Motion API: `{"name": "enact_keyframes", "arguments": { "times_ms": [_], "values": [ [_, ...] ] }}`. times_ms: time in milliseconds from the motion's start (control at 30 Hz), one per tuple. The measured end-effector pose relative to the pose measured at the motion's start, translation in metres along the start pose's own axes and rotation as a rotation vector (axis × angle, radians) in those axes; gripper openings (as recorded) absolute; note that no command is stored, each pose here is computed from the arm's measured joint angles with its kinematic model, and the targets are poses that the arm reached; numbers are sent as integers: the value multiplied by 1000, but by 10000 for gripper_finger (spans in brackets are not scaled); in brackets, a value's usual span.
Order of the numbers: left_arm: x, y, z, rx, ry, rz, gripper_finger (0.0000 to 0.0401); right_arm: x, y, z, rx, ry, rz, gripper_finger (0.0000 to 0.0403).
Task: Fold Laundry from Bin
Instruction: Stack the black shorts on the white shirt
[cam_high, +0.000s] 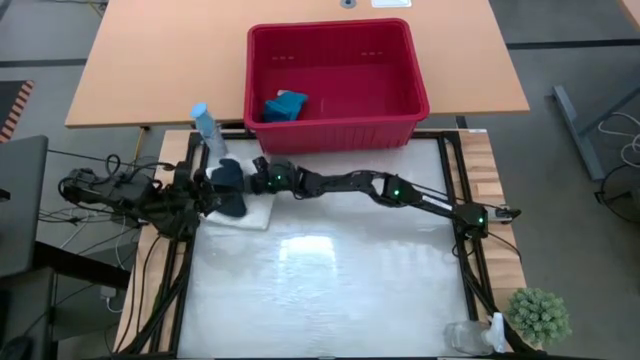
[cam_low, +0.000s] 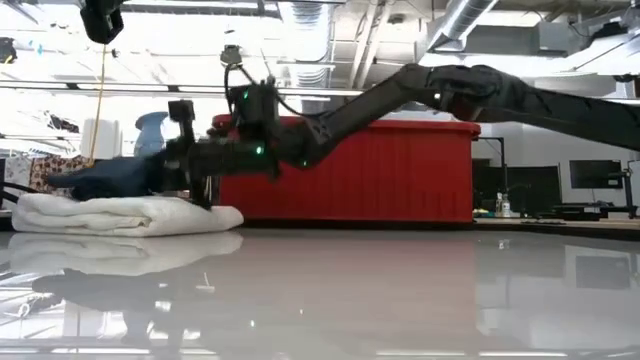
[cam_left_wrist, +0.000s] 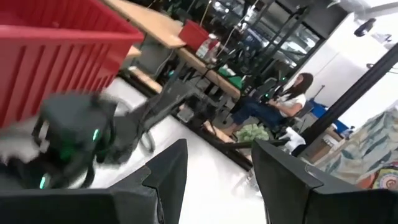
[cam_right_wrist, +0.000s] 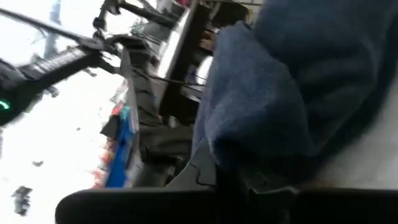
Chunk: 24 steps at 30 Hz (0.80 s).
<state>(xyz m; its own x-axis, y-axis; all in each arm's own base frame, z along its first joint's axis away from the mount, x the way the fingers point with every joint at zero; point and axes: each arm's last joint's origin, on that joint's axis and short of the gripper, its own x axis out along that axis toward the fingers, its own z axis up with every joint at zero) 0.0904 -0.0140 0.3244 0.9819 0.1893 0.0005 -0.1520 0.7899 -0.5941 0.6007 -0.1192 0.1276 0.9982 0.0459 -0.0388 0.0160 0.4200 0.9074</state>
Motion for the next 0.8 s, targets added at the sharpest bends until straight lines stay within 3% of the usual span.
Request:
{"name": "enact_keyframes", "arguments": {
  "times_ms": [133, 233, 333, 533, 633, 800],
  "values": [
    [1, 1, -2, -29, 12, 12, 169, 1, -6, -4, 52, 6, -39, 31],
    [2, 3, -5, -48, 25, 63, 169, -1, 5, 3, 33, 2, -55, 31],
    [3, 9, -11, -69, 48, 152, 169, -6, 22, 11, -62, 4, -146, 31],
    [2, 22, -23, -94, 82, 343, 169, -28, 58, 29, -301, 36, -437, 31],
    [4, 27, -29, -79, 85, 435, 169, -33, 54, 32, -308, 73, -503, 40],
    [16, 33, -47, -68, 106, 500, 169, -37, 43, 24, -292, 152, -578, 83]
  ]
}}
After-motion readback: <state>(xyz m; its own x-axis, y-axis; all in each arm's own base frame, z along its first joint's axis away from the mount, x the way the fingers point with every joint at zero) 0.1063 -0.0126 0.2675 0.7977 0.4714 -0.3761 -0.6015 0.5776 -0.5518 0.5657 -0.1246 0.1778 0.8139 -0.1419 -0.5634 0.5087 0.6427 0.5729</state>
